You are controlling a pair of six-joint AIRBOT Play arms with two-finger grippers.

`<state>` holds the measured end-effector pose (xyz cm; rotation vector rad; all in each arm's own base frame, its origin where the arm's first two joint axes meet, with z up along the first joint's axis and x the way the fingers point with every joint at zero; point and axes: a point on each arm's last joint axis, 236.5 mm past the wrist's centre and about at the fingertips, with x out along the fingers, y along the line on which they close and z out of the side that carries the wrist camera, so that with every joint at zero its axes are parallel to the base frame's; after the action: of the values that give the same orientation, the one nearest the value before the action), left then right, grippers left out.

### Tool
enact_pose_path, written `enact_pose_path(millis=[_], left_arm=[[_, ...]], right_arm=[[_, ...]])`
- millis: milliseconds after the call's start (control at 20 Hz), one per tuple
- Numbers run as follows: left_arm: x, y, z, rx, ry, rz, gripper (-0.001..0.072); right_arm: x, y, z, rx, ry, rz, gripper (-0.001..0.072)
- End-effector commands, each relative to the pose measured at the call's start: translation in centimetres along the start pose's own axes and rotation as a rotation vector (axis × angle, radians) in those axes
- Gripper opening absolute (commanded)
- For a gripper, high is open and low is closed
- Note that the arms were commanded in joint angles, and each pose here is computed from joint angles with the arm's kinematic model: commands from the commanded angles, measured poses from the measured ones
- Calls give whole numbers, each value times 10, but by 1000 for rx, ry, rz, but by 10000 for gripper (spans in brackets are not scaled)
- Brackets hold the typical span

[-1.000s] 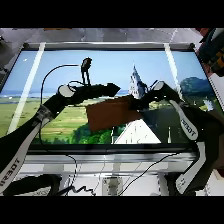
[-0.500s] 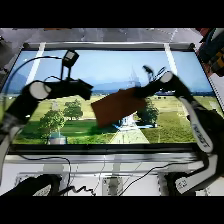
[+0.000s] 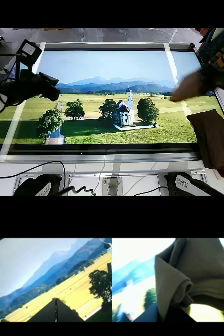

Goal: Fold the clothes and pants, and hang the long-sleeved shirts on hangers.

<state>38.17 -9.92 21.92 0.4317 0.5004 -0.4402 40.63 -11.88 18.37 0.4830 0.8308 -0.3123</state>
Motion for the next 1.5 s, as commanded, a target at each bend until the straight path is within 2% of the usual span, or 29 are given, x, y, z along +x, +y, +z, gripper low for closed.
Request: enact_pose_path(millis=[0,150,250,300,350,400,450,550,600,650,700,800,850,900,950,1100,1200,1300,1450], left_arm=[[-8,6,0,7,-3,25,12],[-8,0,4,-16,-20,0,11],[-9,-7,9,-46,-42,-32,12],[-9,-10,11,-57,-50,-44,12],[-9,-12,12,-64,-55,-52,11],[-9,-12,13,-67,-57,-55,11],[-9,-12,13,-67,-57,-55,11],[-9,-12,13,-66,-57,-55,11],[-9,-12,13,-66,-57,-55,12],[-9,-12,13,-66,-57,-55,11],[-9,-12,13,-66,-57,-55,12],[-9,-12,13,-66,-57,-55,12],[-9,-12,13,-66,-57,-55,11],[-9,-12,13,-66,-57,-55,11],[-9,-12,13,-66,-57,-55,12],[-9,-12,13,-66,-57,-55,12],[-9,-12,13,-66,-57,-55,12],[-9,-12,13,-66,-57,-55,11],[-9,-12,13,-66,-57,-55,12]], right_arm=[[-81,-120,-15,272,-32,-331,9],[-143,-189,-40,596,-104,-508,10],[-168,-216,-56,717,-122,-574,12],[-176,-228,-67,768,-107,-606,91],[-183,-237,-79,823,-88,-634,348],[-189,-245,-86,858,-84,-654,638],[-193,-250,-89,881,-87,-664,701],[-196,-254,-90,894,-97,-671,691],[-194,-254,-86,866,-102,-659,637],[-191,-250,-80,823,-106,-637,407],[-188,-248,-75,806,-117,-627,283],[-179,-236,-61,745,-134,-586,229],[-170,-222,-50,673,-138,-534,95],[-157,-204,-40,587,-126,-471,37],[-139,-180,-36,481,-81,-401,10],[-83,-90,-47,108,108,-202,10],[-55,-34,-60,-68,176,-117,10],[-33,22,-68,-254,171,-57,9],[-25,103,-65,-513,28,59,9]])
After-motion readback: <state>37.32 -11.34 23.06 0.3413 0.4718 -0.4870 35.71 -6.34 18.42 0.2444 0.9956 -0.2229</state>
